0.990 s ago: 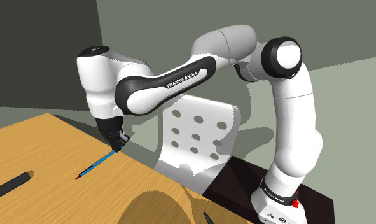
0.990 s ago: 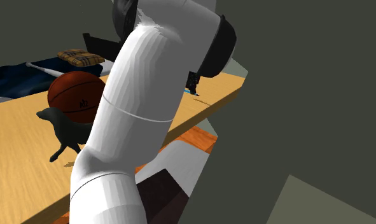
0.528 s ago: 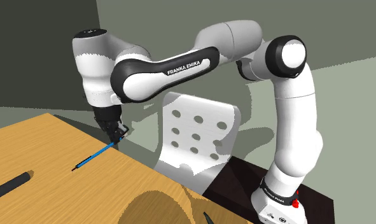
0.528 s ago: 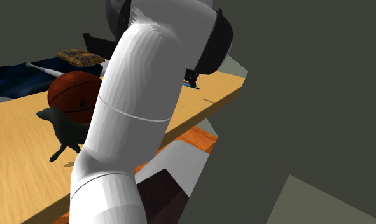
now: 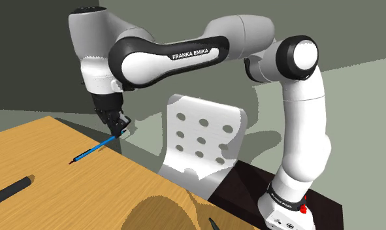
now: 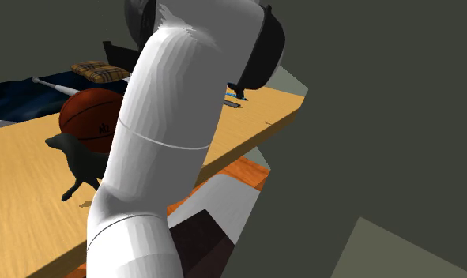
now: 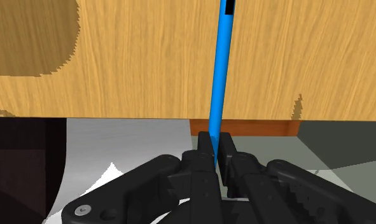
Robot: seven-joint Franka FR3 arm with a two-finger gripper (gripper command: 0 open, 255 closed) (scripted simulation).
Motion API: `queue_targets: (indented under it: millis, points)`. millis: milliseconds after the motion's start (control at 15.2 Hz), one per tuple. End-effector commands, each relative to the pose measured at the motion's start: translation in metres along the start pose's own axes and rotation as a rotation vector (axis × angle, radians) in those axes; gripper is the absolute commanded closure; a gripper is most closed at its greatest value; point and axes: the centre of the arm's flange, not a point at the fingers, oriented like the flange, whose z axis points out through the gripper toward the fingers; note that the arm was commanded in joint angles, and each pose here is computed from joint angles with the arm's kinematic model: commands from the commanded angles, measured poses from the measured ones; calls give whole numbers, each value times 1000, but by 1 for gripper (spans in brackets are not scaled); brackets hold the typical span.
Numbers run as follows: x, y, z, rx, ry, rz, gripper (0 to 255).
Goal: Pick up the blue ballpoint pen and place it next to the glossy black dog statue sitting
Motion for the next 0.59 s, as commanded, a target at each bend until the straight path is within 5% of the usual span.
queue_targets:
  millis: [0, 528]
  points:
    - [2, -1, -10, 0, 0, 0, 255]
    - [7, -5, -52, 0, 0, 0, 255]
